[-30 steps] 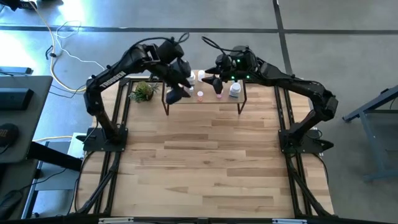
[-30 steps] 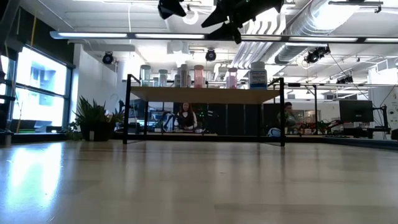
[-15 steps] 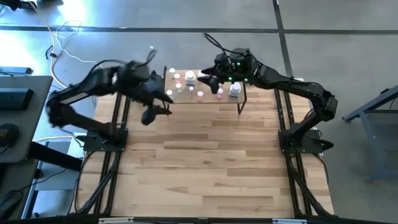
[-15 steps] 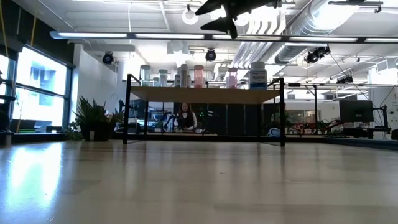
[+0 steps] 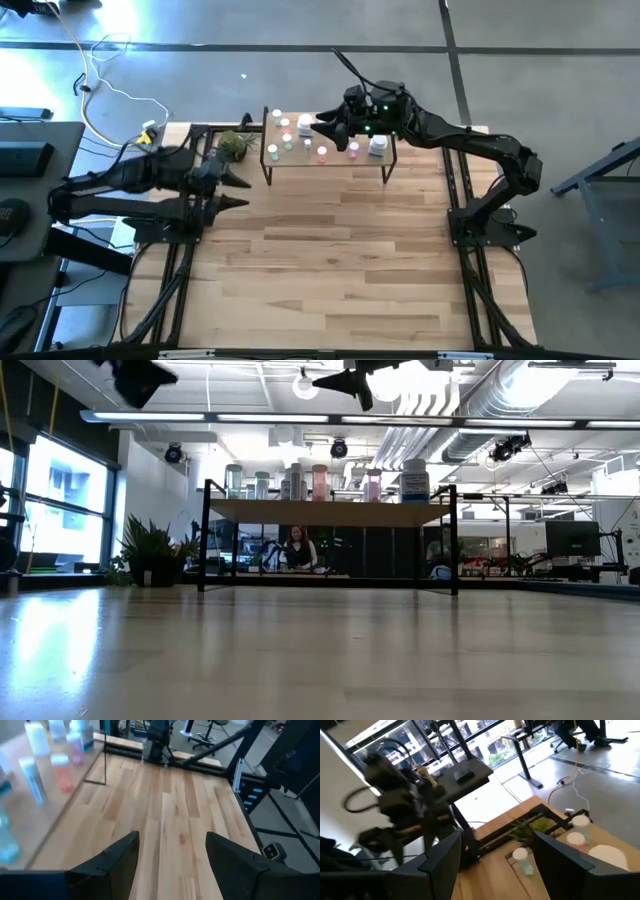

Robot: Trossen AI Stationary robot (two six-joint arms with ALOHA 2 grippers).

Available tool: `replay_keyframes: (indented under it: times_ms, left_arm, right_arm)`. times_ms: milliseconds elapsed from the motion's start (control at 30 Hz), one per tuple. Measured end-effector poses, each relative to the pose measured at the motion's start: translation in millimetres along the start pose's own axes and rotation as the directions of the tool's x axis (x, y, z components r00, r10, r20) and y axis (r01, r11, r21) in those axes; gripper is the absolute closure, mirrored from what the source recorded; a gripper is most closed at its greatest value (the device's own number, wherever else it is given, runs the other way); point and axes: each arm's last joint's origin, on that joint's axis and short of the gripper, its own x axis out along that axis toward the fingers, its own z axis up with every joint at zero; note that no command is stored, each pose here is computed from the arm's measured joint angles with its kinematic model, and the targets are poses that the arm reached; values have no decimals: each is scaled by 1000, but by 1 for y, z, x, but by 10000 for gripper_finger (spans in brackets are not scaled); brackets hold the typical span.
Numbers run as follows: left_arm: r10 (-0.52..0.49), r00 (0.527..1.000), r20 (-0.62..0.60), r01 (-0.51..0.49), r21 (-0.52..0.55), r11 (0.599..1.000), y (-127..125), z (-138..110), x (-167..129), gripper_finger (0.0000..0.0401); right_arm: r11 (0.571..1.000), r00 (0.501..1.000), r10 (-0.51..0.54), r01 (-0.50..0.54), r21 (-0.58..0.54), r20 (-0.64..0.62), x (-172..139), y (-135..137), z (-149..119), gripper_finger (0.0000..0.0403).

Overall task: Pick and place medicine bottles onto shelf by color
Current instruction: Return to Home Position

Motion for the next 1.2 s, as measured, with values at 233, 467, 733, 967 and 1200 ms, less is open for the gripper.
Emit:
replay_keyframes:
  times_ms: [233, 467, 733, 967, 1200]
  left_arm:
    - [9, 991, 131, 0, -71, 998, 8, -55, 5, 181]
    - [-11, 975, 221, 38, -116, 993, 13, -85, 9, 181]
    - [16, 954, 300, 22, -122, 992, 17, -105, 5, 181]
    - [37, 938, 346, 5, -118, 993, 23, -125, 16, 181]
    - [40, 944, 327, -15, -81, 997, 24, -130, 20, 181]
  right_arm:
    - [1000, 1000, 22, -22, 5, -3, -2, 9, -1, 169]
    - [999, 997, 48, -47, -15, 67, -28, 22, 16, 169]
    - [997, 987, 78, -73, -37, 138, -65, 38, 34, 169]
    - [993, 989, 84, -72, -92, 126, -105, 51, 40, 169]
    - [974, 995, 73, -57, -221, 64, -145, 68, 34, 169]
